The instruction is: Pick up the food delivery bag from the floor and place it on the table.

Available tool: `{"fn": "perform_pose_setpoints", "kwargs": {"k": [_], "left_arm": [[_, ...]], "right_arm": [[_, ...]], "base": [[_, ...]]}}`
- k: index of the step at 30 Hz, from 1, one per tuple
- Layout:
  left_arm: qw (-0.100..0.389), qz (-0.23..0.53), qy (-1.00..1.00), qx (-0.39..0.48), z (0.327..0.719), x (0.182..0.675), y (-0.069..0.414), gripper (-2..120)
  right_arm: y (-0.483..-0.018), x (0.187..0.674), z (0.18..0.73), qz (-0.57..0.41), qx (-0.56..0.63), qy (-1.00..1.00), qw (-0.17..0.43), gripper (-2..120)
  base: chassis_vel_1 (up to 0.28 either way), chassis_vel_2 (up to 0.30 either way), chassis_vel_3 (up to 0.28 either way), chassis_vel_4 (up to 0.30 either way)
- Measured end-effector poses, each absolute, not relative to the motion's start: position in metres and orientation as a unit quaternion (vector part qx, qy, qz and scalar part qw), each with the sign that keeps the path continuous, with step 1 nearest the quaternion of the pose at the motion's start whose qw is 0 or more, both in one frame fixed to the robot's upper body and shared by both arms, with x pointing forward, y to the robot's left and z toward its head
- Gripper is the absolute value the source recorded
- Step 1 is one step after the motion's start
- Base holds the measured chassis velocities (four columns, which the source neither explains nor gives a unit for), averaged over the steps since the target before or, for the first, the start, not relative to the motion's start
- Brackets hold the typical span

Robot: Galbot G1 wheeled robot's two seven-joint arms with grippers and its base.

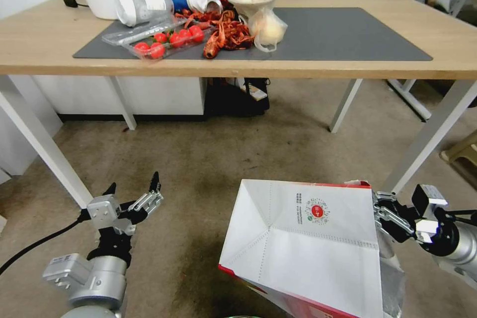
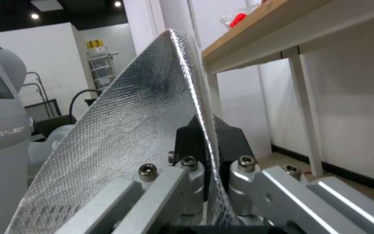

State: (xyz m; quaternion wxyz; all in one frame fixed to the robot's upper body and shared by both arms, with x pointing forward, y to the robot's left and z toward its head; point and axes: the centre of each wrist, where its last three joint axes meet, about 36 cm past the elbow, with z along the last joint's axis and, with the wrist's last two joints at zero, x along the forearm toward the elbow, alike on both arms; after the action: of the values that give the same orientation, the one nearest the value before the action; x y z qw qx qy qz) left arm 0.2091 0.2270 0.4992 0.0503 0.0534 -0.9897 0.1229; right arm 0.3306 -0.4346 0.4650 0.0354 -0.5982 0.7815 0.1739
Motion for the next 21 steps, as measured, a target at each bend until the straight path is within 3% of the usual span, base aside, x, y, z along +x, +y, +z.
{"fn": "perform_pose_setpoints", "kwargs": {"k": [21], "left_arm": [[0.049, 0.118, -0.990, 0.053, 0.4991, 0.2094, 0.2271, 100]], "right_arm": [[-0.4364, 0.3304, 0.4616, 0.173, -0.596, 0.783, 0.037, 0]], "base": [[0.000, 0.000, 0.000, 0.000]]}}
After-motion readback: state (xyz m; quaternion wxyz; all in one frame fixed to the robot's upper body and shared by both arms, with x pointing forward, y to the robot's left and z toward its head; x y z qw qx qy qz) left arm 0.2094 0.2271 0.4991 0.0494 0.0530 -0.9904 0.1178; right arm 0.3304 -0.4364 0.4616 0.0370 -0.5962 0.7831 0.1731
